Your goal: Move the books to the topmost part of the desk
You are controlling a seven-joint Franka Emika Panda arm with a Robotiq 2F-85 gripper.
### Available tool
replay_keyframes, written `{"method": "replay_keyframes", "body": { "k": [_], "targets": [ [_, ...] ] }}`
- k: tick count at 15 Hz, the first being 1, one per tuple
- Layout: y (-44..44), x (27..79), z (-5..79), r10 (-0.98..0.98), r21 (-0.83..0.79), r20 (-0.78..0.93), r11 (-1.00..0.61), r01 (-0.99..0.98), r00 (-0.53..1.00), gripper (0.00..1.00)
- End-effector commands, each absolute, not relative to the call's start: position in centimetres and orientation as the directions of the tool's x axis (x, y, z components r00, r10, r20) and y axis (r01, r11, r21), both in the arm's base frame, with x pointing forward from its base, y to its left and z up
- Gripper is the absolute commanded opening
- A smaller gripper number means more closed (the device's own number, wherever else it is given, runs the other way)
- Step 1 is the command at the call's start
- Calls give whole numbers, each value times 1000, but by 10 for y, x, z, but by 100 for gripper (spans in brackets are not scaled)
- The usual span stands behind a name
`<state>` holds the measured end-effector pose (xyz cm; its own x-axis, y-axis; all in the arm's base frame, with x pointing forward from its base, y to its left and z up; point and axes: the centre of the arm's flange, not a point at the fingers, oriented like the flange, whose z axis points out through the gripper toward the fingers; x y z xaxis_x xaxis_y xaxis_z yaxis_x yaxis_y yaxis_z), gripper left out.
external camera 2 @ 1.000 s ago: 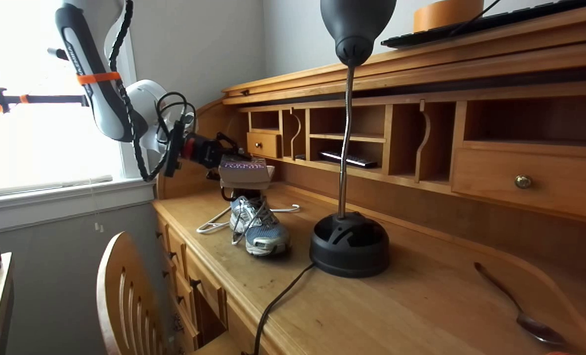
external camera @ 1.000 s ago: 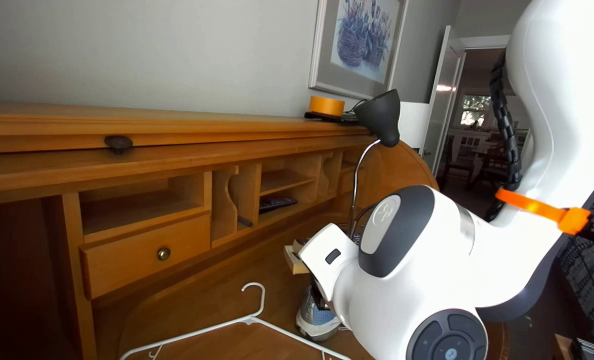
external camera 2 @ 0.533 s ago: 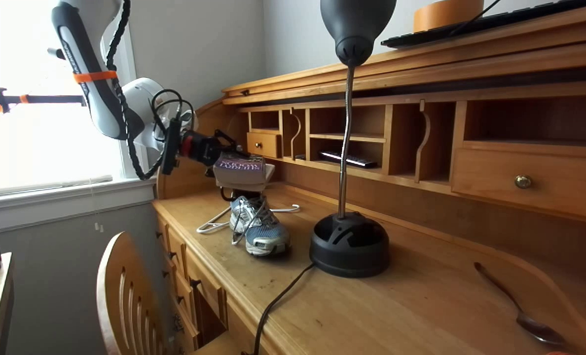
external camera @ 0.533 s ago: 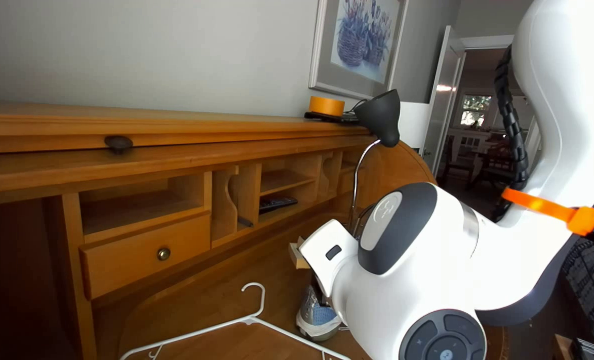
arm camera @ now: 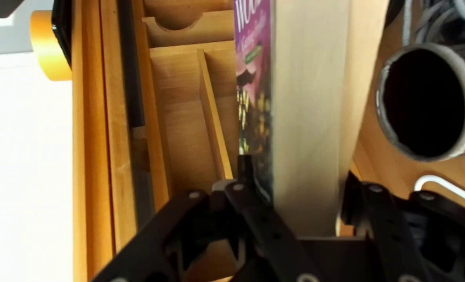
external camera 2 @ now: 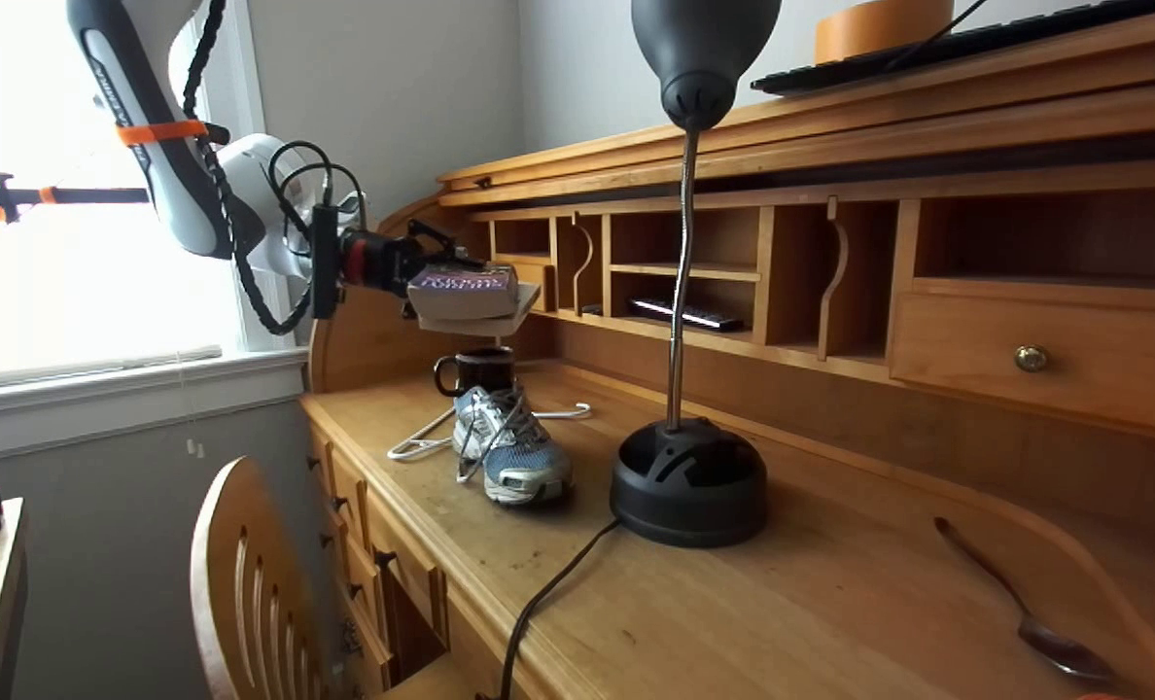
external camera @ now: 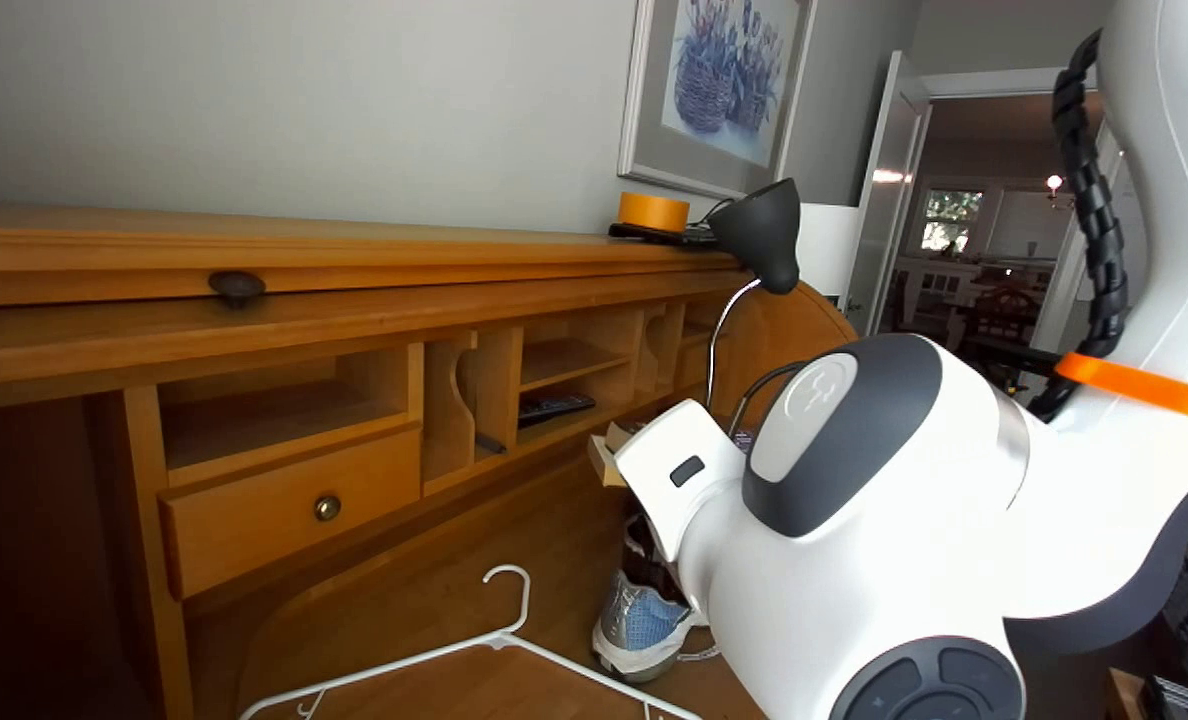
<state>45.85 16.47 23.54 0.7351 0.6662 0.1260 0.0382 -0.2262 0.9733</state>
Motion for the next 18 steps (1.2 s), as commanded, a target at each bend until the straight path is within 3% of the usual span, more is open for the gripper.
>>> {"method": "replay_keyframes", "body": {
  "k": [1, 9, 18],
  "targets": [
    [163, 441, 266, 675, 986, 116, -170, 0, 729, 25],
    [166, 447, 348, 709, 976, 174, -217, -23, 684, 25],
    [173, 455, 421, 812, 978, 95, -184, 98, 575, 25]
  ]
}}
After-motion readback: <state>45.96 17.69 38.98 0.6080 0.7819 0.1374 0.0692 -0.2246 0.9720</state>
